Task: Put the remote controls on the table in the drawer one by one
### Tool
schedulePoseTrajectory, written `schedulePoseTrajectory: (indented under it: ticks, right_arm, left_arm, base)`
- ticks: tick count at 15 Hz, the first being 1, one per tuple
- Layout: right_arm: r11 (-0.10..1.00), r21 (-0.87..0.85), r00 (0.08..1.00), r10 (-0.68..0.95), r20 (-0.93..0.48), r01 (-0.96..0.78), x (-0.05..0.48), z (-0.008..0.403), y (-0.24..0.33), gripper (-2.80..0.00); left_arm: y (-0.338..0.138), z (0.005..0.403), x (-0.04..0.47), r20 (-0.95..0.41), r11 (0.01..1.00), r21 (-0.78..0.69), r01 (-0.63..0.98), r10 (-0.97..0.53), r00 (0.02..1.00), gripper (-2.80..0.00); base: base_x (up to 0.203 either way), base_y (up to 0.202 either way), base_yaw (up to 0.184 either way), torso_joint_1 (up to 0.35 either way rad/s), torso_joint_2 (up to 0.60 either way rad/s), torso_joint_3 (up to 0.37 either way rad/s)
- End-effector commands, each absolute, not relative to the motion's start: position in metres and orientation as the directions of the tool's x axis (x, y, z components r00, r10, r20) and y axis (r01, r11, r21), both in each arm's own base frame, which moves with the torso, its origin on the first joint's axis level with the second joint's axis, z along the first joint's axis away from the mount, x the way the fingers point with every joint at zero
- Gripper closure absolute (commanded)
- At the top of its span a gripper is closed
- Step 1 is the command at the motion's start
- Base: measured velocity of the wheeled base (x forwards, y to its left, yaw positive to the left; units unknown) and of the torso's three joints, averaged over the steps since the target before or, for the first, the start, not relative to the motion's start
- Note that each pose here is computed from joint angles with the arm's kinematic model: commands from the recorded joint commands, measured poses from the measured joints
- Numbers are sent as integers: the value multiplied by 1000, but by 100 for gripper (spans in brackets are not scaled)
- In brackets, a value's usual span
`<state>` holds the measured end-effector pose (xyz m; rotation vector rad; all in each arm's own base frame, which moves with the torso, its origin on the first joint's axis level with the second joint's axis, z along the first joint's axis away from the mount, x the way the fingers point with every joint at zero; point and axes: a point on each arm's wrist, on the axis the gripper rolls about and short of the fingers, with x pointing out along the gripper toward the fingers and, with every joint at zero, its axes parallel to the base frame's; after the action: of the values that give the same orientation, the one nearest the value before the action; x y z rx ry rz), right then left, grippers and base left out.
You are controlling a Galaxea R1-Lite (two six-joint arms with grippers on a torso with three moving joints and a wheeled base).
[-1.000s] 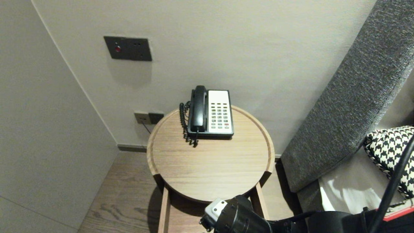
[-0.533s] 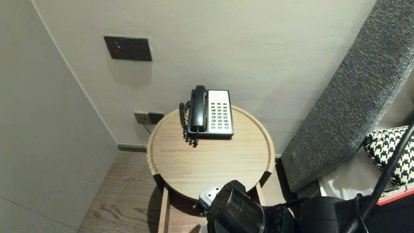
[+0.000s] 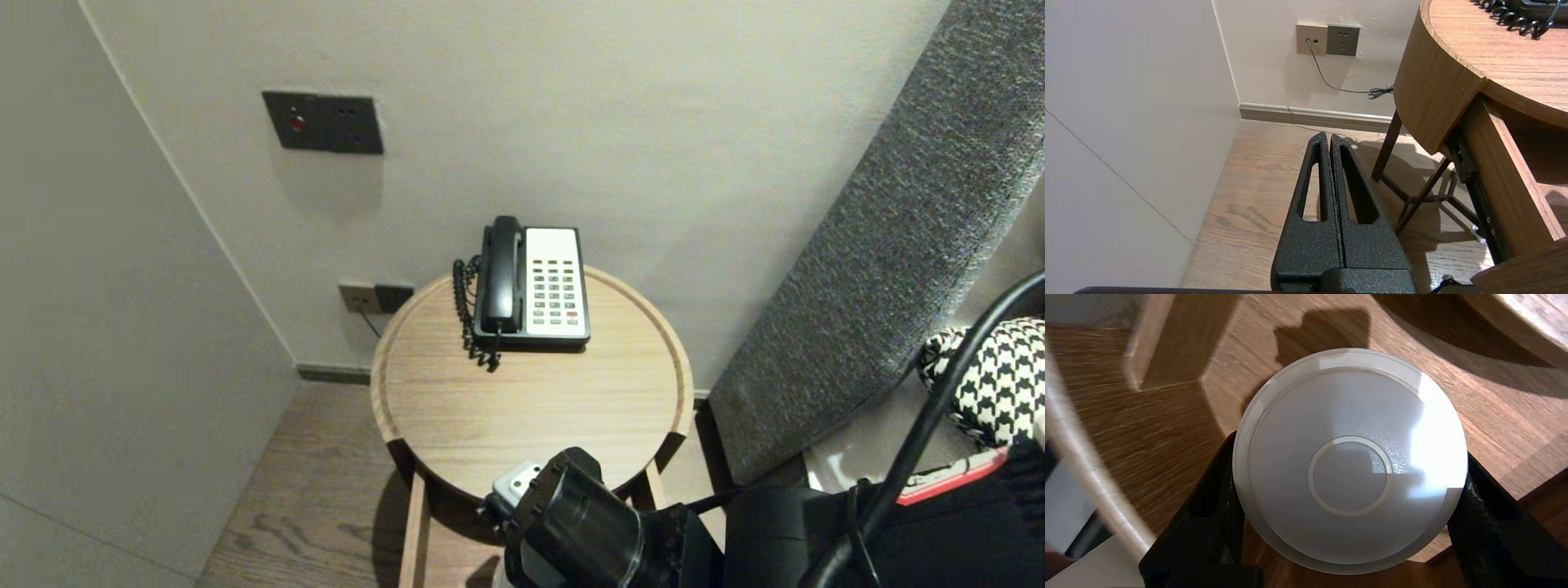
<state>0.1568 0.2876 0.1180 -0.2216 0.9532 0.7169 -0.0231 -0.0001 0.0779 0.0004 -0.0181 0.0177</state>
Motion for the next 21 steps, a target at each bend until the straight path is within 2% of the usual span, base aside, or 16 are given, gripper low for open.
schedulePoseTrajectory:
  ticks: [1, 21]
  right_arm:
    - [766, 118, 366, 430, -826, -632, 163, 108, 287, 0]
    - [774, 74, 347, 365, -864, -629, 183, 71, 303, 0]
  left_arm:
    - [0, 78, -23, 20, 1000, 0, -18, 18, 1000, 0]
    - [0, 78, -23, 20, 1000, 0, -18, 18, 1000, 0]
  base:
    - [0, 0, 0, 0, 0, 0]
    - [0, 0, 0, 0, 0, 0]
